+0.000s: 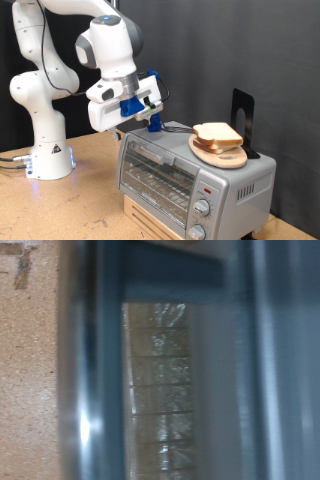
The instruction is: Make a piece of toast with the oven
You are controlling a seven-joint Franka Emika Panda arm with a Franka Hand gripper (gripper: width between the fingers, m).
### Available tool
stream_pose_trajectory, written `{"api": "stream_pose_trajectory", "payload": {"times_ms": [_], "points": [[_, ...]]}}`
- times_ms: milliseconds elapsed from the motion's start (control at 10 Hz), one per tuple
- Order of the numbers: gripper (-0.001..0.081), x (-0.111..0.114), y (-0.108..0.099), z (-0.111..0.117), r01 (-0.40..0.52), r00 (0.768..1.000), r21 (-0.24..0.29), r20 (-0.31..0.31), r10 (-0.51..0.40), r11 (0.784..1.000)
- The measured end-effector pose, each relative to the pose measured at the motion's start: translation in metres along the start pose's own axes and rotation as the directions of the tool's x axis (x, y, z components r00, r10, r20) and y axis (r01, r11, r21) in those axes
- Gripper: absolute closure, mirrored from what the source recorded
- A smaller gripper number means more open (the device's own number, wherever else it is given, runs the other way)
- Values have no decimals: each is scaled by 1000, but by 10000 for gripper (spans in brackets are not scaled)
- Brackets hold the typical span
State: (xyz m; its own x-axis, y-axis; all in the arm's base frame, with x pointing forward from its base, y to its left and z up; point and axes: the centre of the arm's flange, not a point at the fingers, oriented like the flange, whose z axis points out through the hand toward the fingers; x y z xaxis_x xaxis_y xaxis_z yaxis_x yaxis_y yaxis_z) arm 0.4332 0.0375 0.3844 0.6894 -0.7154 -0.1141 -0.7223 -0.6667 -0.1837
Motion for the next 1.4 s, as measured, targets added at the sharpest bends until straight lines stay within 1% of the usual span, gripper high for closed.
{"api": "stream_pose_trajectory", "payload": {"times_ms": [200, 300, 600, 900, 1000, 1100, 1200, 1400], "points": [[-2, 12, 7, 19, -44, 998, -22, -45, 43, 999], [-2, 19, 9, 25, -57, 997, -22, -62, 55, 998], [-2, 33, 18, 24, -74, 994, -21, -88, 72, 997], [-2, 53, 37, 20, -68, 989, -63, -133, 59, 996], [-2, 61, 45, 21, -75, 987, -86, -148, 61, 993], [-2, 69, 55, 22, -103, 984, -122, -155, 84, 987], [-2, 79, 63, 25, -151, 979, -167, -159, 125, 974], [-2, 99, 75, 35, -235, 964, -253, -181, 193, 939]]}}
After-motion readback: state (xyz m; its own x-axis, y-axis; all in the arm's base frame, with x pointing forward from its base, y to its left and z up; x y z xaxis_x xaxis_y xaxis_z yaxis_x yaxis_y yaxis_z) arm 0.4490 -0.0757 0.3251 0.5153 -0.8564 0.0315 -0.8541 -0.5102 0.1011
